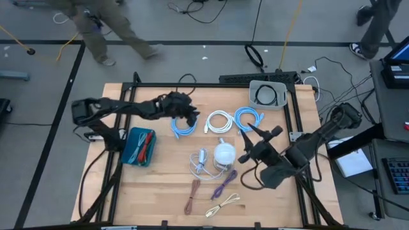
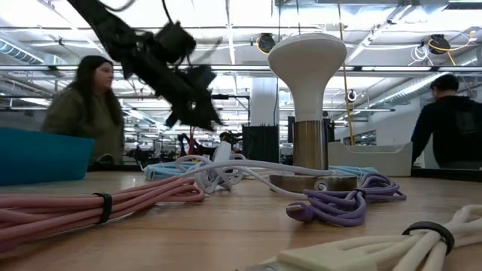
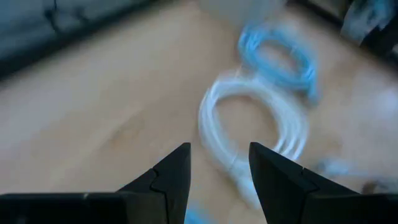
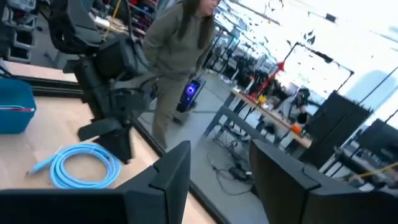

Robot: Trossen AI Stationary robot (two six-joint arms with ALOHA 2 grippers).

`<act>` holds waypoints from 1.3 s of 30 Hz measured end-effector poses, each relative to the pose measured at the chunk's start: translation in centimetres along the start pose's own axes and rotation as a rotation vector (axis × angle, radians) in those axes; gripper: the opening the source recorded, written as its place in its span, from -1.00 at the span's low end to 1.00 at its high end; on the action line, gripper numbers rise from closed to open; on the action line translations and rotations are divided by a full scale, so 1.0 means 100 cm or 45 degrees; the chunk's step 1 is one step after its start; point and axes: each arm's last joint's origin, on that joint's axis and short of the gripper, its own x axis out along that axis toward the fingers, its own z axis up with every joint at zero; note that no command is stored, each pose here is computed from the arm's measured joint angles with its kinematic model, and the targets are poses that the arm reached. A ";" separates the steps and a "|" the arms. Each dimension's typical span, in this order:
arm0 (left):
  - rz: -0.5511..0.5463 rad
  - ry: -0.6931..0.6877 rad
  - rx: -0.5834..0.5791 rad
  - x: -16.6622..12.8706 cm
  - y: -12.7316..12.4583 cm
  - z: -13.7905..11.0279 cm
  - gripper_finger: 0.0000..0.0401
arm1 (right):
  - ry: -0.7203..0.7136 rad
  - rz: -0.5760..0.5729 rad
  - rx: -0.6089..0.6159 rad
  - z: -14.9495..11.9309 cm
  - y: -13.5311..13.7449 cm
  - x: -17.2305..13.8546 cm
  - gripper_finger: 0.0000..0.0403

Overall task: Pick & Place USB Port
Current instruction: Put the white HDMI cable into the gray bin

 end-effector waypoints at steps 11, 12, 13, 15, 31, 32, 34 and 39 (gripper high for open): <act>-0.092 0.161 0.023 0.069 0.001 -0.010 -0.19 | 0.584 0.034 0.139 -0.069 -0.021 0.091 -0.23; -0.093 0.153 0.028 0.070 -0.001 -0.008 -0.19 | 0.608 0.026 0.151 -0.075 -0.022 0.096 -0.23; -0.097 0.118 0.034 0.072 -0.003 -0.002 -0.18 | 0.620 0.020 0.165 -0.081 -0.024 0.100 -0.23; -0.101 0.096 0.036 0.073 -0.005 0.004 -0.18 | 0.638 0.047 0.176 -0.092 -0.021 0.102 -0.23; 0.086 0.222 0.101 0.100 -0.005 0.016 0.02 | 0.446 0.171 0.401 -0.118 -0.040 0.078 -0.23; 0.085 0.236 0.099 0.105 -0.004 0.014 0.05 | 0.431 0.184 0.417 -0.116 -0.042 0.075 -0.23; 0.083 0.271 0.087 0.115 -0.002 0.010 0.10 | 0.410 0.205 0.428 -0.115 -0.045 0.071 -0.23; 0.219 0.295 0.136 0.125 -0.010 0.010 0.03 | 0.349 0.269 0.433 -0.112 -0.045 0.062 -0.23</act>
